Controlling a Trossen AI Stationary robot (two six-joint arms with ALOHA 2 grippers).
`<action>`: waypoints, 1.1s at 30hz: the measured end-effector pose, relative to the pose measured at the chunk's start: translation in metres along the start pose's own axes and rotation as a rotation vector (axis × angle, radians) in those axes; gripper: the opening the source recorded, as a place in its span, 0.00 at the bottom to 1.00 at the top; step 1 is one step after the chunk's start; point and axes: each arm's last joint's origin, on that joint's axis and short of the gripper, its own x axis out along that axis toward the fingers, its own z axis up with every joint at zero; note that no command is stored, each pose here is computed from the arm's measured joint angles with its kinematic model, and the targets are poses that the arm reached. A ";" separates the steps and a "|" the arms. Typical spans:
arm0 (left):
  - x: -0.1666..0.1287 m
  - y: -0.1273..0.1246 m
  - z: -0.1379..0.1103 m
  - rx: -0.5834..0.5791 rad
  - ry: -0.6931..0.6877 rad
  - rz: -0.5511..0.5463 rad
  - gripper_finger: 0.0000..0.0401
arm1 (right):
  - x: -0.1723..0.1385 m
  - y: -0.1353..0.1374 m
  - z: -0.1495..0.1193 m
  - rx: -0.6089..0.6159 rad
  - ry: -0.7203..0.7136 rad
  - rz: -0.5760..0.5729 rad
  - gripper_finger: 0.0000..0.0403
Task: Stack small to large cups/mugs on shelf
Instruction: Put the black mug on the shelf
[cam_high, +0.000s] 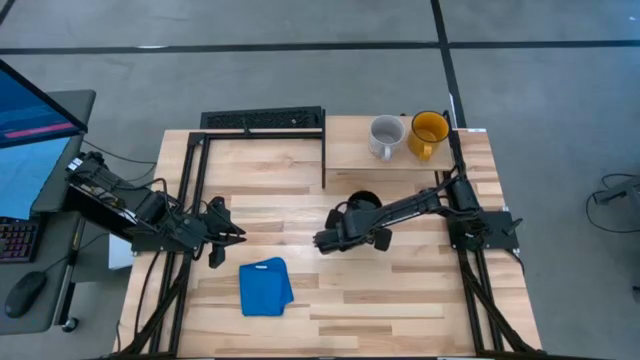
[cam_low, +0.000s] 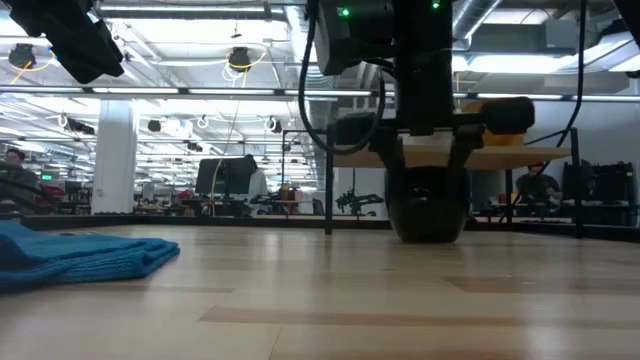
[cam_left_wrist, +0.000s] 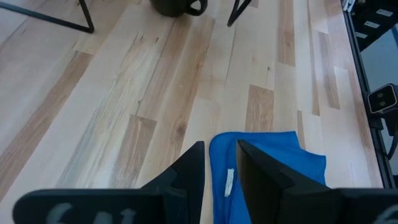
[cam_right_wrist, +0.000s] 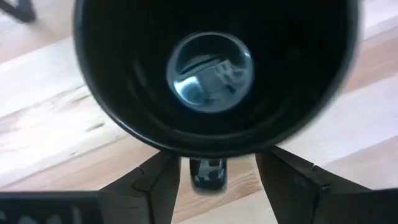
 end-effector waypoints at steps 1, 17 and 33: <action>0.000 0.000 0.000 0.000 0.000 0.000 0.21 | 0.000 -0.001 0.000 0.011 -0.006 -0.009 0.57; 0.000 0.000 0.000 0.000 0.000 0.000 0.21 | -0.001 -0.002 -0.001 -0.101 -0.008 -0.012 0.57; 0.000 0.000 0.000 0.000 0.000 0.000 0.21 | -0.002 -0.001 -0.005 -0.131 0.006 0.017 0.57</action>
